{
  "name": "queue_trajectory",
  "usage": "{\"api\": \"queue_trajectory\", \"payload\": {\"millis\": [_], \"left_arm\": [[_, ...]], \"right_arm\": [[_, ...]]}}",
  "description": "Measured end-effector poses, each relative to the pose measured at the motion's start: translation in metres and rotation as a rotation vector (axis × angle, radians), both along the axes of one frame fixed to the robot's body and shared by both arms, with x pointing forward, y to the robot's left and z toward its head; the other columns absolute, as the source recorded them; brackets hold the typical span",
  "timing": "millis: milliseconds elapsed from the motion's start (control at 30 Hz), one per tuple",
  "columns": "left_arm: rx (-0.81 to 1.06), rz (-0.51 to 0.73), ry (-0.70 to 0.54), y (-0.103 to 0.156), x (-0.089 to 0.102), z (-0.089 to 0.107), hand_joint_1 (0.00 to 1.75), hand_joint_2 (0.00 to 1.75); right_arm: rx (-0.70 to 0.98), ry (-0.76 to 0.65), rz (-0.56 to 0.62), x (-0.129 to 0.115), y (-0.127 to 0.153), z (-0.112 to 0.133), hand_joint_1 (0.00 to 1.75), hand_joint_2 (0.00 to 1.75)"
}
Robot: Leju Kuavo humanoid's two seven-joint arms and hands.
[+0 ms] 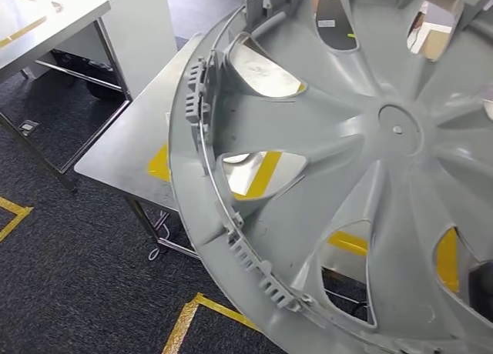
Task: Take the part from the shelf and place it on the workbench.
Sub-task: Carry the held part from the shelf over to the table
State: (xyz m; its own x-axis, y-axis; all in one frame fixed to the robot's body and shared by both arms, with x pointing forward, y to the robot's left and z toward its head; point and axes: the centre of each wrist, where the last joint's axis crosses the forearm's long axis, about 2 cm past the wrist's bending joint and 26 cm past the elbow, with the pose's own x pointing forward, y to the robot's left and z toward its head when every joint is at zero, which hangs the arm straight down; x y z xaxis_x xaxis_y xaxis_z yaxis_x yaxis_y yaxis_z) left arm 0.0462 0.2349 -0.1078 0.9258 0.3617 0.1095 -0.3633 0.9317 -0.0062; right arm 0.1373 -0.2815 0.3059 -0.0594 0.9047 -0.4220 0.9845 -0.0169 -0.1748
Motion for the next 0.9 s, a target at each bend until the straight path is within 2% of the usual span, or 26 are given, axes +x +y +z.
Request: {"api": "queue_trajectory", "payload": {"millis": [233,467,900], "left_arm": [[-0.002,-0.003,-0.001,0.0006,0.0022,0.0002,0.00,1.75],[-0.044,0.032,0.055,0.0021,-0.0021,-0.0005,0.00,1.75],[-0.025,0.015,0.048,0.0041,-0.0021,-0.0007,0.00,1.75]], "right_arm": [[0.003,0.000,0.000,0.0000,0.0000,0.0000,1.75,1.75],[0.011,0.000,0.002,0.0007,0.0008,-0.0001,1.75,1.75],[0.013,0.002,0.004,0.0010,0.0009,-0.0005,1.75,1.75]]}}
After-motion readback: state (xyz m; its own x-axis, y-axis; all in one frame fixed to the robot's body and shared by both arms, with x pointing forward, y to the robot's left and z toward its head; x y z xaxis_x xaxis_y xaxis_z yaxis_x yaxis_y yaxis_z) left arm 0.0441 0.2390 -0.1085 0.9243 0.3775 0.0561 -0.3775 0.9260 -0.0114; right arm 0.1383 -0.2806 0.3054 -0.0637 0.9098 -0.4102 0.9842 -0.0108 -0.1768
